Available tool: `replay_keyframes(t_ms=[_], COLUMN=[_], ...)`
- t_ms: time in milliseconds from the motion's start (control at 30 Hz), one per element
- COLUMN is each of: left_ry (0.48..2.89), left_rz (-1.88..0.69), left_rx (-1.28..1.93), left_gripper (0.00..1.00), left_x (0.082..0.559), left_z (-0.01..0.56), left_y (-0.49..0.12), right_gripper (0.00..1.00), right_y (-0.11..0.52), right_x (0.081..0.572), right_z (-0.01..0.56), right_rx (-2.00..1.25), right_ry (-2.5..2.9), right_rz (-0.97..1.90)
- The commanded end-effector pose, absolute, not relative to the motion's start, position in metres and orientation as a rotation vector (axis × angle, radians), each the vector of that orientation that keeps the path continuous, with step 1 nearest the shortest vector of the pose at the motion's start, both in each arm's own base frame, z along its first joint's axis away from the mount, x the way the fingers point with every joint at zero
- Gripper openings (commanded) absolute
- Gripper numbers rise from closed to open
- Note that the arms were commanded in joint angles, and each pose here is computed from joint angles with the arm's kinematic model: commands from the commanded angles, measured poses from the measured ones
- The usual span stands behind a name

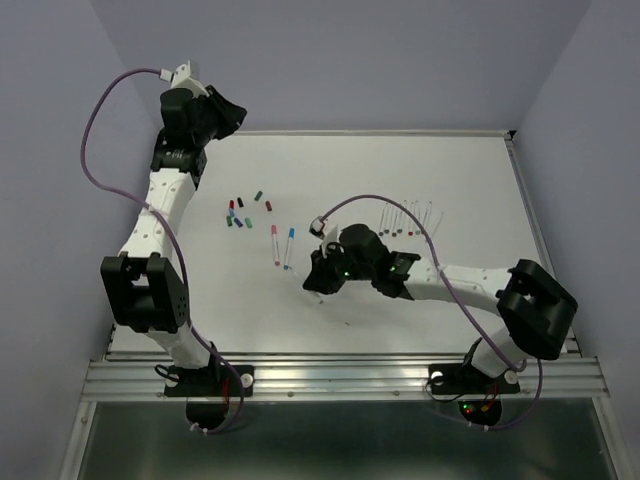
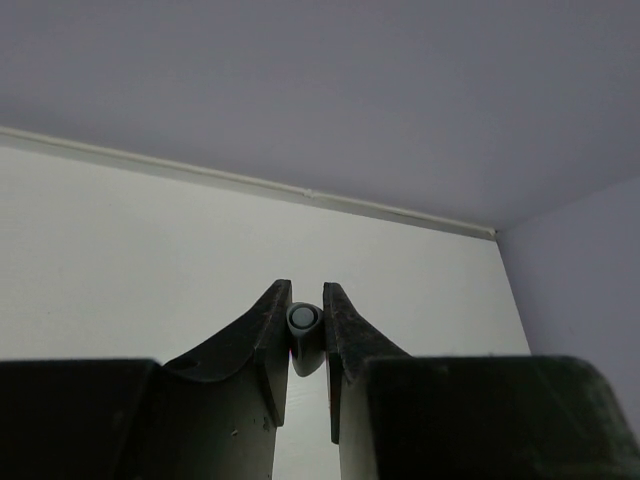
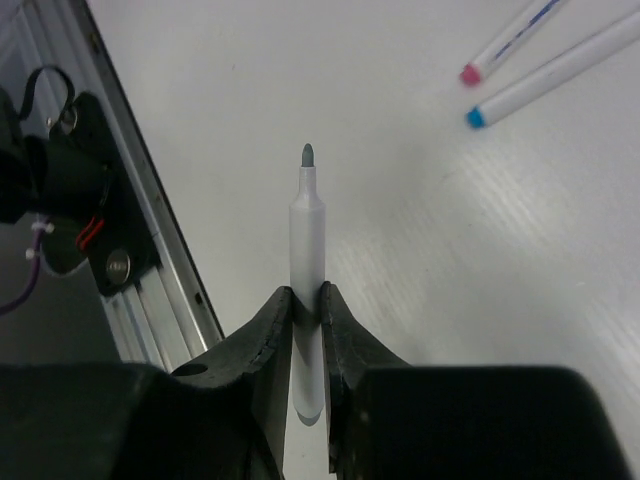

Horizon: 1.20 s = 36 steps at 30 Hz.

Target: Open the pen caps

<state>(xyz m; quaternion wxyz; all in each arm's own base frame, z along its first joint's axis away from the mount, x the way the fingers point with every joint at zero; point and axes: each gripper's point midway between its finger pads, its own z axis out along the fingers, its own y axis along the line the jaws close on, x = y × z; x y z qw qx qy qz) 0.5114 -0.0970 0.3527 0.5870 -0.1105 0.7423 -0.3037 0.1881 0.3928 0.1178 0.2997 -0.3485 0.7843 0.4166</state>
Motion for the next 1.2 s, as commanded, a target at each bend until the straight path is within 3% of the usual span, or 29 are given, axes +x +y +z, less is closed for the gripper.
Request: replay_keyframes(t_ms=[0,267,500,600,867,1000,1033,1167], left_ry=[1.831,2.167,2.295,2.314,2.373,2.377,2.377,2.38], left_rz=[-0.557,-0.275,-0.167,-0.14,-0.053,-0.052,-0.054,-0.055], left_rx=[-0.296,-0.5,-0.562,-0.571,-0.589,-0.579,-0.575,-0.573], left_gripper=[0.0,0.0,0.01,0.1,0.1,0.23,0.3,0.39], left_x=[0.492,0.464,0.465,0.47,0.474,0.475,0.474,0.474], left_z=[0.324,0.181,0.123,0.111,0.086,0.085,0.086,0.085], left_y=[-0.081,-0.043,-0.034,-0.034,-0.031,-0.033,-0.035,-0.036], right_gripper=[0.01,0.01,0.01,0.01,0.01,0.01,0.01,0.01], right_y=[0.376,0.283,0.247,0.234,0.22,0.217,0.218,0.216], right_x=[0.239,0.325,0.341,0.345,0.35,0.352,0.353,0.356], right_z=[0.17,0.172,0.177,0.171,0.163,0.162,0.16,0.161], right_rx=[-0.657,-0.229,-0.14,-0.101,-0.059,-0.048,-0.05,-0.039], right_ry=[1.988,2.054,2.033,2.043,2.067,2.069,2.072,2.07], right_rz=[0.945,0.678,0.514,0.476,0.438,0.432,0.43,0.426])
